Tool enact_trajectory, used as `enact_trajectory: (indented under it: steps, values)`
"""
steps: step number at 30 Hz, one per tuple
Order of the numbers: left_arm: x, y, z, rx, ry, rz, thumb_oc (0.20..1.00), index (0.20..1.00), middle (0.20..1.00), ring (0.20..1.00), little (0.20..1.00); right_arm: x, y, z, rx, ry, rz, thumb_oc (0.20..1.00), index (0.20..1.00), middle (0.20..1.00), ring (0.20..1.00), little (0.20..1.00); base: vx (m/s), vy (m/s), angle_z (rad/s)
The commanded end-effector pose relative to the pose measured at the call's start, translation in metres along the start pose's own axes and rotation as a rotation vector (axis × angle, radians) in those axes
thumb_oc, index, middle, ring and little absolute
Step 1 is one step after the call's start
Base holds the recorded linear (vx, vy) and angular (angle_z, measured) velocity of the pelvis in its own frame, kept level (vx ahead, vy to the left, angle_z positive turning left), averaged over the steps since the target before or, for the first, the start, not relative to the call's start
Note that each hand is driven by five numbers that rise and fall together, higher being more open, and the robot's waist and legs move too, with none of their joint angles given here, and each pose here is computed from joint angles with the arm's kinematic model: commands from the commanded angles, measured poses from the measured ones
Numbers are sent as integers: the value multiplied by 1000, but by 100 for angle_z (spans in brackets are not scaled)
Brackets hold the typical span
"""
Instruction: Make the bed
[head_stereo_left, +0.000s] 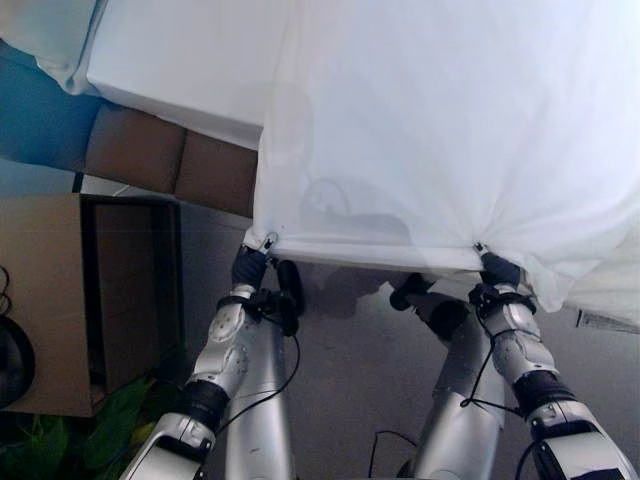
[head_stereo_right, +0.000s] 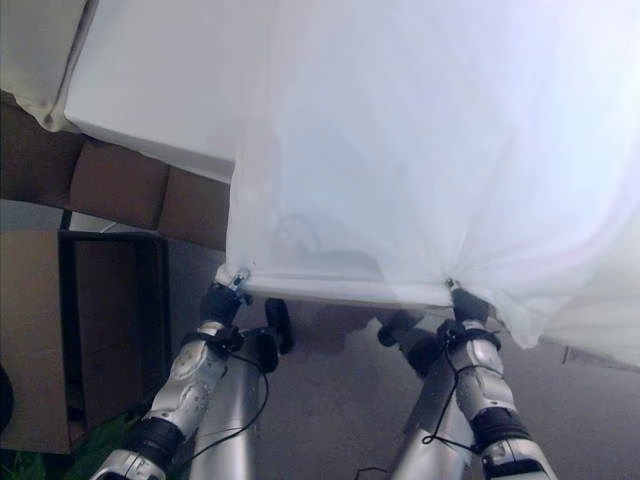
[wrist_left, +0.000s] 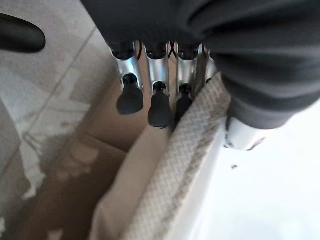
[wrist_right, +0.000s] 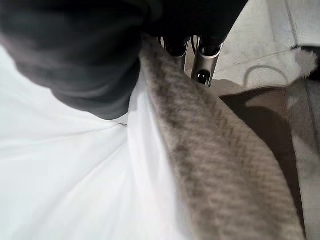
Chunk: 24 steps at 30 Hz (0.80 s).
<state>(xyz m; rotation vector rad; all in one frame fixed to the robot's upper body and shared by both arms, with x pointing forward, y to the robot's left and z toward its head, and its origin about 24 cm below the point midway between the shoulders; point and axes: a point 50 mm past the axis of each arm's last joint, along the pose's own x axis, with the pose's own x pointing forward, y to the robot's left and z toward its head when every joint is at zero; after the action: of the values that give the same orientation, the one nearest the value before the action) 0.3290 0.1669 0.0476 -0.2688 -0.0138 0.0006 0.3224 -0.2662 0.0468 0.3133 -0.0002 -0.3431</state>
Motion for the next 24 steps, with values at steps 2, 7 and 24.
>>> enact_trajectory:
  steps: [2, 7, 24]
  values:
    - [-42, 110, -29, 213, 205, 397, 200, 200, 200, 200, 200, -59, -132, -50, -253, 341, -426, 200, 200, 200, 200, 200, 5, 35, 8]
    - [-47, 129, -36, 419, 332, 399, 200, 200, 200, 200, 200, -65, -138, -61, -362, 436, -413, 200, 200, 200, 200, 200, 22, 46, -10]
    - [-116, 170, -83, 753, 745, 349, 1000, 1000, 1000, 1000, 1000, -105, -160, -93, -660, 739, -278, 1000, 1000, 1000, 1000, 1000, 15, 18, -2]
